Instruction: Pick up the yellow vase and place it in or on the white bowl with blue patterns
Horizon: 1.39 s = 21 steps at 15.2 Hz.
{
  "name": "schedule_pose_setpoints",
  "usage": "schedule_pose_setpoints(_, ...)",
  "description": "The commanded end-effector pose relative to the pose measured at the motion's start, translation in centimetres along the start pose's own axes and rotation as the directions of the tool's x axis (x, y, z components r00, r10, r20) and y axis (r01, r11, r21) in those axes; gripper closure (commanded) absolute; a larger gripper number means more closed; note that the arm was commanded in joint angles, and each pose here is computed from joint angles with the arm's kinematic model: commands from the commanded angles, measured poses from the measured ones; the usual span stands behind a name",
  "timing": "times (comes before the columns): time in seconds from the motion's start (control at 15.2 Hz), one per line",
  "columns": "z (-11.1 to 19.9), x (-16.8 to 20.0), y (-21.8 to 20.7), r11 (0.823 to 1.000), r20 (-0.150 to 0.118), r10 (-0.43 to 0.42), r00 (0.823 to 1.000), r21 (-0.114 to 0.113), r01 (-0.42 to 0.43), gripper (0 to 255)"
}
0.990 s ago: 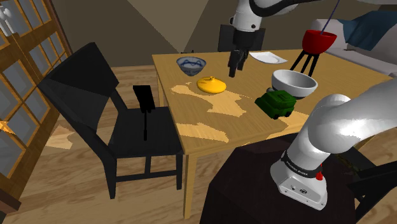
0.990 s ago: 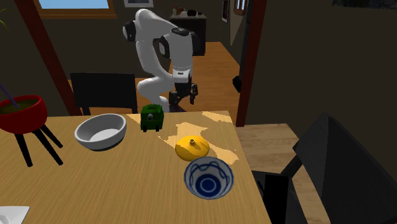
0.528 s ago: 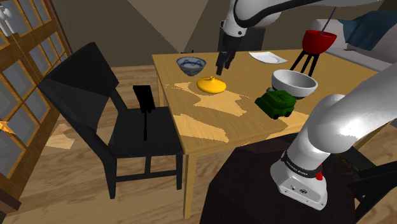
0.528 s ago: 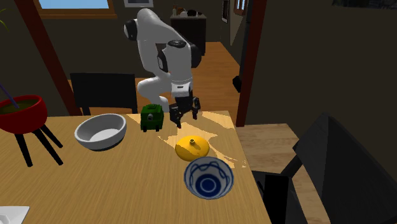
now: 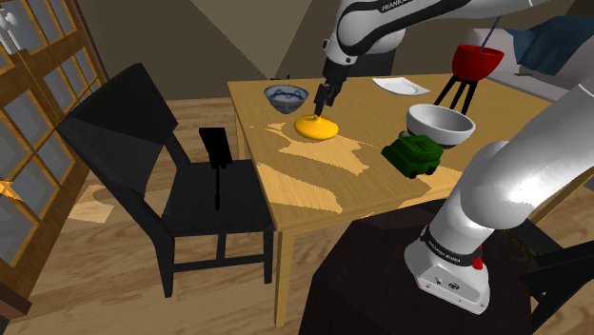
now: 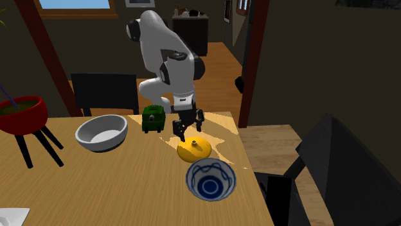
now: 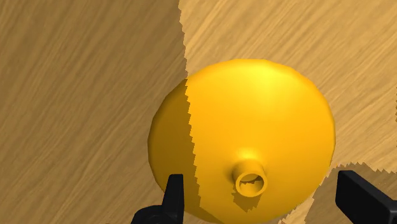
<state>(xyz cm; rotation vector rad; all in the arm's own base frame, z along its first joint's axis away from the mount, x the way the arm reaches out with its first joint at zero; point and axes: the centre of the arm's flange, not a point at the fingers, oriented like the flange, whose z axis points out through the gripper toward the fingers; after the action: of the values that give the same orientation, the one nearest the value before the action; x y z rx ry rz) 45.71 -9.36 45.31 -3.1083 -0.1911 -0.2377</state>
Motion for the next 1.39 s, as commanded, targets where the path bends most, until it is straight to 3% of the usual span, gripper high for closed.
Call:
schedule_pose_setpoints(0.0, 1.03, 0.00, 0.07, 1.000, -0.001, 0.000, 1.000, 0.000, 0.000, 0)
schedule_pose_setpoints(0.59, 1.85, -0.01, 0.07, 1.000, -0.001, 0.000, 1.000, 0.000, 0.000, 0)
schedule_pose_setpoints(0.66, 1.85, -0.01, 0.07, 1.000, -0.001, 0.000, 1.000, 0.000, 0.000, 255)
schedule_pose_setpoints(1.32, 1.34, 0.07, 0.06, 1.000, -0.001, 0.000, 1.000, 0.000, 0.000, 255)
